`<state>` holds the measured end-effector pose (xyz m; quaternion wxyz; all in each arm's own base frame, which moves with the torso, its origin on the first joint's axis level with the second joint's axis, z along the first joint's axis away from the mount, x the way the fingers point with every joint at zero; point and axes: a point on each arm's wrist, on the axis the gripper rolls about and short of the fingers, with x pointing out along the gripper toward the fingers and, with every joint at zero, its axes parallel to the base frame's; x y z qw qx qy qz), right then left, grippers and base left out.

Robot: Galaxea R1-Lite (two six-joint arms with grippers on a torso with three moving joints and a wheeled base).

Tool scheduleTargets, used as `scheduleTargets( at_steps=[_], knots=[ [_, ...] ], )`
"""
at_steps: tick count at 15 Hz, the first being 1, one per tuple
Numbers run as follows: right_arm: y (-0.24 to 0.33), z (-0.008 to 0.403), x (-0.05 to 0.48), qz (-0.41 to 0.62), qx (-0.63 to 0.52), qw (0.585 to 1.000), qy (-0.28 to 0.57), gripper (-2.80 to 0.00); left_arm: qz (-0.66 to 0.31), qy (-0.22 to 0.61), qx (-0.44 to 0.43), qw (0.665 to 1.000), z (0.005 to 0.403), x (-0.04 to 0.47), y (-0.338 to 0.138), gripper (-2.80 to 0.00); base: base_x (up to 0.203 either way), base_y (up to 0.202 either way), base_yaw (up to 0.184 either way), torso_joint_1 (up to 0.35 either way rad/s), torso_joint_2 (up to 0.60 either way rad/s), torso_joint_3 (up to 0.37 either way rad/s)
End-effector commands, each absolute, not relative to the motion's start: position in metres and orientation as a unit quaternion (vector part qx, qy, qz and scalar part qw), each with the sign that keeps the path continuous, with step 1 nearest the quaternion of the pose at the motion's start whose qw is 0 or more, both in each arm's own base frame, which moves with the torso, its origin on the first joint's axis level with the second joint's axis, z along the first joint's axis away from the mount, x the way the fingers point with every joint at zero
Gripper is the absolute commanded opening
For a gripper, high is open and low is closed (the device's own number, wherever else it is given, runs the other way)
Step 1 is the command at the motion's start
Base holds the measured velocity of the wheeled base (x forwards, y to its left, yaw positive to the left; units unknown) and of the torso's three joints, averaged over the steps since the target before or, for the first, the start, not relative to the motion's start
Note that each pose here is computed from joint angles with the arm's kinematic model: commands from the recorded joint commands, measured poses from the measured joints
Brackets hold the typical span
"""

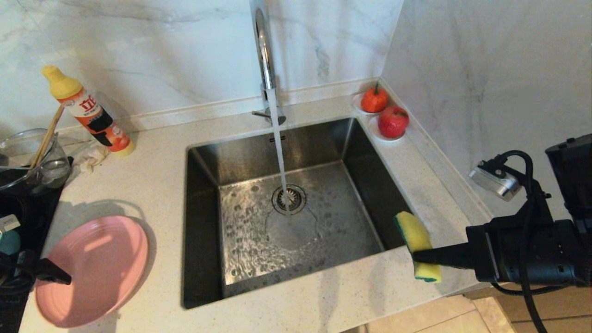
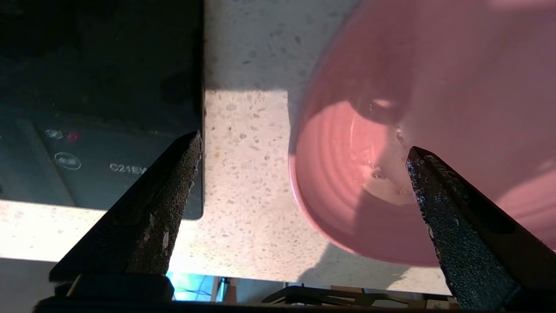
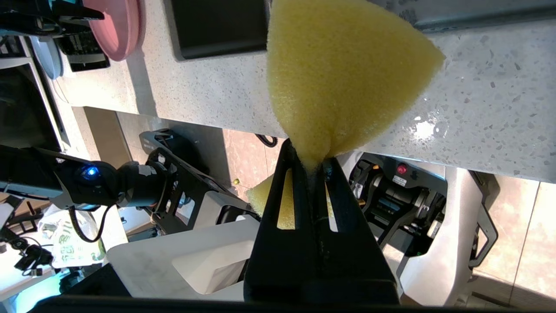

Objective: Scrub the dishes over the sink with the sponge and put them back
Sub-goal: Wash the plate

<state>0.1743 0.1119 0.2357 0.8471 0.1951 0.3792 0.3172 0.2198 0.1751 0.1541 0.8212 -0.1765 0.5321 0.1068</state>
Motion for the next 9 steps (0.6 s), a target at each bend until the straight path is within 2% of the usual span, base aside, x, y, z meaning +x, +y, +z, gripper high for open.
scheduleTargets(
  at_steps=[1, 9],
  knots=[
    [0.113, 0.235, 0.175, 0.317, 0.195, 0.846, 0.382, -2.8, 0.106, 0.54, -0.184, 0.815, 0.147, 0.222, 0.177, 0.0, 0.0, 0.0, 0.0, 0.0, 0.0, 0.0],
    [0.109, 0.234, 0.172, 0.314, 0.198, 0.847, 0.38, -2.8, 0.113, 0.533, -0.207, 0.812, 0.145, 0.237, 0.17, 0.0, 0.0, 0.0, 0.0, 0.0, 0.0, 0.0]
  ],
)
